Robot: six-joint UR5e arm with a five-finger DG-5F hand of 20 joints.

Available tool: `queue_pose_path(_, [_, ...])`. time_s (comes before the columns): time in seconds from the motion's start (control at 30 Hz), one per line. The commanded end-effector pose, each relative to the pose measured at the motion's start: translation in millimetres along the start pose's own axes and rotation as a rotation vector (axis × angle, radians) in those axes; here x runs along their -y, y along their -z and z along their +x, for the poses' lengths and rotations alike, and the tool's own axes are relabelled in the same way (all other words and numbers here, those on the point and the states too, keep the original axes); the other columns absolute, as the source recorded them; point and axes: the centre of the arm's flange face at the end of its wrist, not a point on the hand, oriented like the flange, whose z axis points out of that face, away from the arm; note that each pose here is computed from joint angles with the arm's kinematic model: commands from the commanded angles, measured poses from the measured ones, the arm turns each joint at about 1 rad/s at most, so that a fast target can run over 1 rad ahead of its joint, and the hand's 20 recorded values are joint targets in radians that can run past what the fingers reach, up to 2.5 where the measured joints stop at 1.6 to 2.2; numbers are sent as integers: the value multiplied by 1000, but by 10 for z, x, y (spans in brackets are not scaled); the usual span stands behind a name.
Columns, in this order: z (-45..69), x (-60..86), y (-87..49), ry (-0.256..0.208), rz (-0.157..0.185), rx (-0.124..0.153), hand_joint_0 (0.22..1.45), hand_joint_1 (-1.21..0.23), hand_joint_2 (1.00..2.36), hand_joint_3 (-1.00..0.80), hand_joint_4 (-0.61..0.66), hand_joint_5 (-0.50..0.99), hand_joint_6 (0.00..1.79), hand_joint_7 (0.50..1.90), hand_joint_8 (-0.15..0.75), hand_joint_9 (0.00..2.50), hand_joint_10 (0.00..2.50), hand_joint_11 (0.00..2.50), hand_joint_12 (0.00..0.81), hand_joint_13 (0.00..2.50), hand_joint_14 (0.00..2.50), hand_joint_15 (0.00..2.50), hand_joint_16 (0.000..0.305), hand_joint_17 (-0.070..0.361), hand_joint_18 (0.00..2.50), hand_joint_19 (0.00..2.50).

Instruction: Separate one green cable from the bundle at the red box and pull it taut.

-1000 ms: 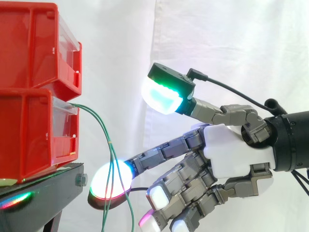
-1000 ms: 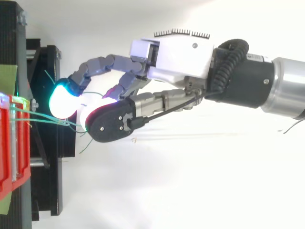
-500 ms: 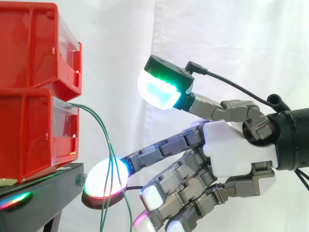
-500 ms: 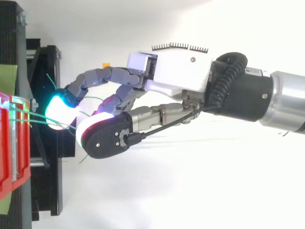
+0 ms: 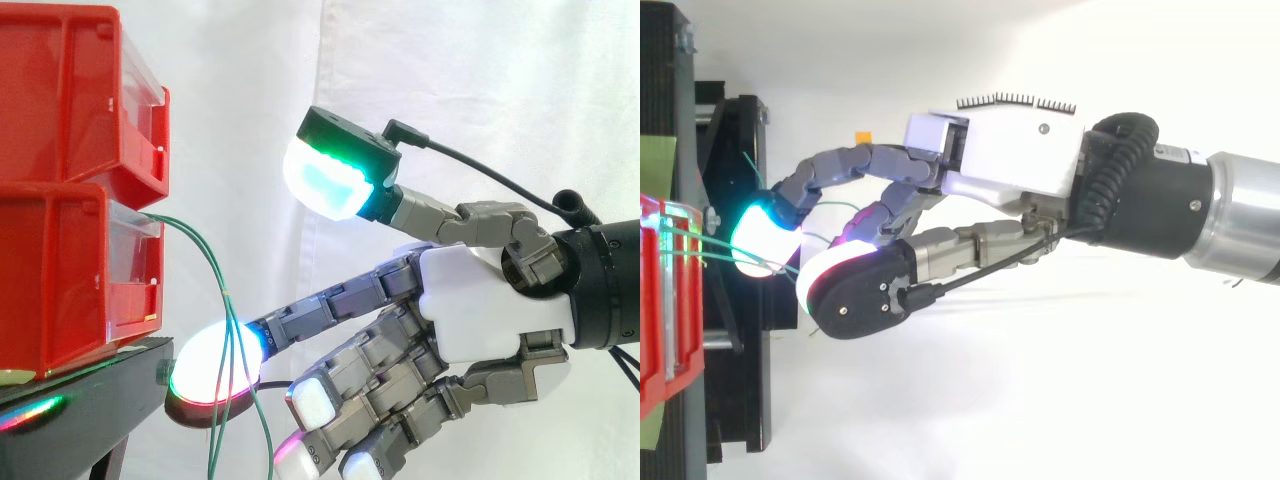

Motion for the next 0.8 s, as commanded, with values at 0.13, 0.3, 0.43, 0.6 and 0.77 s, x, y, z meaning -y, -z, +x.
queue_pose_path(0.13, [25,-34,-8,-3,-7,-3,347,-437,1000,-500,151,-169,501,640,329,935,10,508,413,689,12,410,77,172,766,439])
queue_pose_path(0.3, [49,-44,-9,-17,-8,-6,349,-440,1000,-500,154,-166,501,644,330,936,11,513,414,692,12,406,77,172,765,440])
queue_pose_path(0.43, [93,-62,-6,-30,-9,-11,351,-442,1000,-500,158,-165,501,648,327,939,11,514,413,691,12,406,76,172,763,441])
queue_pose_path(0.6, [129,-81,-8,-41,-12,-15,352,-443,1000,-500,157,-163,501,644,328,939,11,515,412,693,12,415,76,172,760,441])
queue_pose_path(0.77, [140,-80,-5,-55,-11,-17,362,-452,1000,-500,164,-156,501,653,327,943,13,517,409,696,12,409,75,169,750,450])
